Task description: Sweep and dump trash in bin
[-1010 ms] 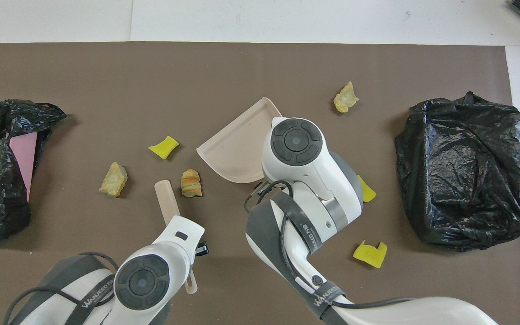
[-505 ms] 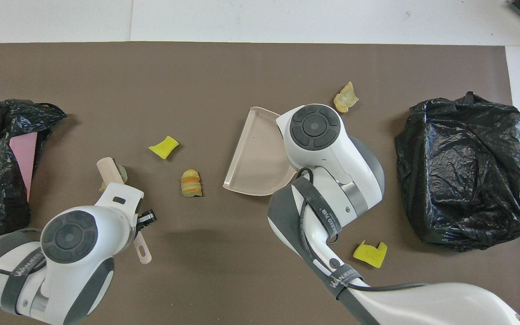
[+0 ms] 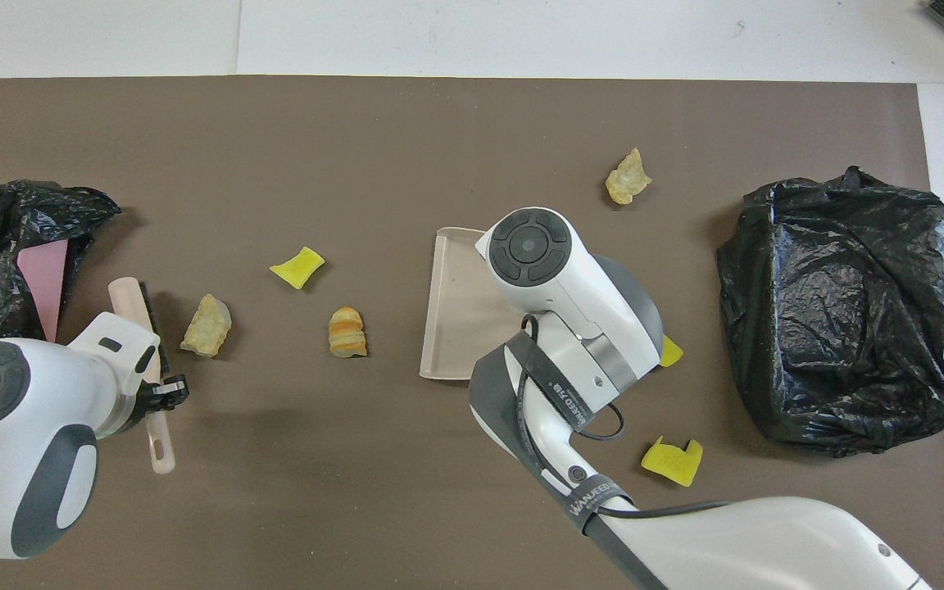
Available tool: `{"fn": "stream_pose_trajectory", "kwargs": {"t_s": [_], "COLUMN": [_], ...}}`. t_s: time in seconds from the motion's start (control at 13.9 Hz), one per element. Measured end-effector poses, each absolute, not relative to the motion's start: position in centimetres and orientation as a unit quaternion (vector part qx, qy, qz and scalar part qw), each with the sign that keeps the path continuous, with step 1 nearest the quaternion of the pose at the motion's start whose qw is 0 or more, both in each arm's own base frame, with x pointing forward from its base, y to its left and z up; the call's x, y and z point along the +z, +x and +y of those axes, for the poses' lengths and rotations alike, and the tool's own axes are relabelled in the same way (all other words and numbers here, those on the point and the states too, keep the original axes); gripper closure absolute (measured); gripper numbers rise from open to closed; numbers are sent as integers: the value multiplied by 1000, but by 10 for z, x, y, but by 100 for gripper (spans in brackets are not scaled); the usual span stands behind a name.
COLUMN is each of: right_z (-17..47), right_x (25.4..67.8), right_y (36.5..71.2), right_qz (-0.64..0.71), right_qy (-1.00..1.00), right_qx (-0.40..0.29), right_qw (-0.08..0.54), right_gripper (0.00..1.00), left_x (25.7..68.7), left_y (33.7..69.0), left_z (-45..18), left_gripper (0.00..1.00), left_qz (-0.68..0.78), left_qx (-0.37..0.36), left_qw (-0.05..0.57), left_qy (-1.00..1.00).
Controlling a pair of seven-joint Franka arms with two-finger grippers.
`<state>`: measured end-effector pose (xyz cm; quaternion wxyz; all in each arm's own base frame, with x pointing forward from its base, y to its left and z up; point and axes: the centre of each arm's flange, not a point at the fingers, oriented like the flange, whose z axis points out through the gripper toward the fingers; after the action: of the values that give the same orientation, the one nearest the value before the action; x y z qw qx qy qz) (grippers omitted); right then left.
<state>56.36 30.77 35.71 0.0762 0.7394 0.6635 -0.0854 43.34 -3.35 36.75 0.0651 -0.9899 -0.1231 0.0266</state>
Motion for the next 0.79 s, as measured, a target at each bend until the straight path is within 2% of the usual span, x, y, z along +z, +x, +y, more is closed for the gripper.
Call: {"fn": "stream_pose_trajectory", "kwargs": {"t_s": [0.36, 0.79], "right_z": [320, 320], "right_x": [348, 346], "right_y": [558, 557], "right_qz": [679, 680], "right_qy": [723, 721], "right_qx": [-94, -95], "right_qw": [90, 90], "right_gripper": [68, 68], "left_x": [347, 339], "left_y": [439, 481], "left_z": [-55, -139], "left_gripper": [74, 74], "left_qz": [-51, 3], "left_qx": [41, 20], "left_qw": [47, -2], "left_qy": [-997, -1000]}}
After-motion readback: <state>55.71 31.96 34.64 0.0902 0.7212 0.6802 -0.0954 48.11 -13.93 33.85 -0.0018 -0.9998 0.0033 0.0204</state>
